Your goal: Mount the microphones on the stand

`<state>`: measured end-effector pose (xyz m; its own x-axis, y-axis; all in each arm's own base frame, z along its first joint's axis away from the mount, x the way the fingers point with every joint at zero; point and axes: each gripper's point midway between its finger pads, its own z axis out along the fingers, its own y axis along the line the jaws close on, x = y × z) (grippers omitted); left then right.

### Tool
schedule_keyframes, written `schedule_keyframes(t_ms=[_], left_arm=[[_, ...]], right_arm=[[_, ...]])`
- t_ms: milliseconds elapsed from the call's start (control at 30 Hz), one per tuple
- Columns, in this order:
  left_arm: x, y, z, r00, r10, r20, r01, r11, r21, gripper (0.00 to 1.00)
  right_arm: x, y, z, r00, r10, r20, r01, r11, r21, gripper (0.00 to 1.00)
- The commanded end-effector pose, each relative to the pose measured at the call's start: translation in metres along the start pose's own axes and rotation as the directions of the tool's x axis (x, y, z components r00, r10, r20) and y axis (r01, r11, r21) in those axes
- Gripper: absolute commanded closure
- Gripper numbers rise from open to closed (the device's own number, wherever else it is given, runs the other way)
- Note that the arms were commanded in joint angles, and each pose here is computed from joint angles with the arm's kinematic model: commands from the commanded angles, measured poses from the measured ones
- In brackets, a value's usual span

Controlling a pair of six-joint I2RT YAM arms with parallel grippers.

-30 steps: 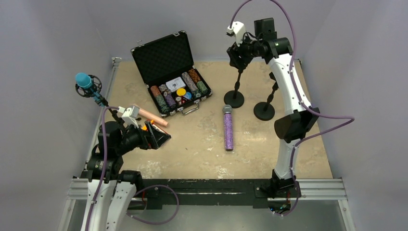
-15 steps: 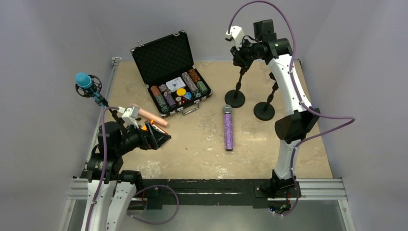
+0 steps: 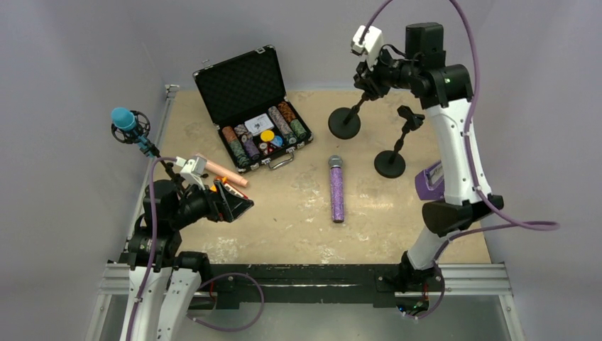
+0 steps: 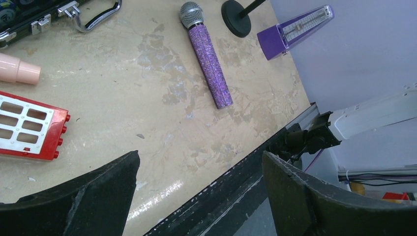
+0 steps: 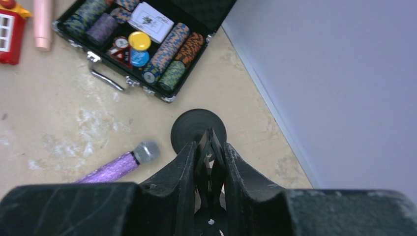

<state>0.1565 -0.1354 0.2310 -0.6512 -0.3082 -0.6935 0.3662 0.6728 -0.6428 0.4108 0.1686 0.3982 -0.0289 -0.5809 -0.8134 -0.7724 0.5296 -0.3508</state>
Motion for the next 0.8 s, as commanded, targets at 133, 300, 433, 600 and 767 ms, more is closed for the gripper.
schedule_keyframes(t_ms=[133, 300, 433, 600, 767], left_arm=[[-0.008, -0.017, -0.005, 0.995, 0.095, 0.027, -0.096, 0.992, 0.076, 0.02], [-0.012, -0.024, -0.002, 0.995, 0.091, 0.039, -0.095, 0.989, 0.117, 0.03], [-0.015, -0.028, -0.002, 0.993, 0.108, 0.05, -0.115, 0.983, 0.146, 0.03], [-0.019, -0.036, -0.003, 0.99, 0.131, 0.058, -0.139, 0.975, 0.175, 0.03], [-0.021, -0.037, -0.001, 0.992, 0.113, 0.056, -0.122, 0.974, 0.189, 0.03]], right_arm=[[-0.024, 0.077, -0.081, 0.988, -0.078, 0.131, 0.096, 0.986, -0.139, 1.0], [0.006, 0.119, -0.113, 0.993, -0.085, 0.086, 0.101, 0.973, -0.208, 1.0], [0.033, 0.146, -0.128, 0.996, -0.084, 0.042, 0.092, 0.964, -0.25, 1.0], [0.072, 0.163, -0.126, 0.996, -0.074, -0.04, 0.061, 0.965, -0.253, 1.0], [0.095, 0.174, -0.113, 0.997, -0.041, -0.059, 0.024, 0.963, -0.268, 1.0]])
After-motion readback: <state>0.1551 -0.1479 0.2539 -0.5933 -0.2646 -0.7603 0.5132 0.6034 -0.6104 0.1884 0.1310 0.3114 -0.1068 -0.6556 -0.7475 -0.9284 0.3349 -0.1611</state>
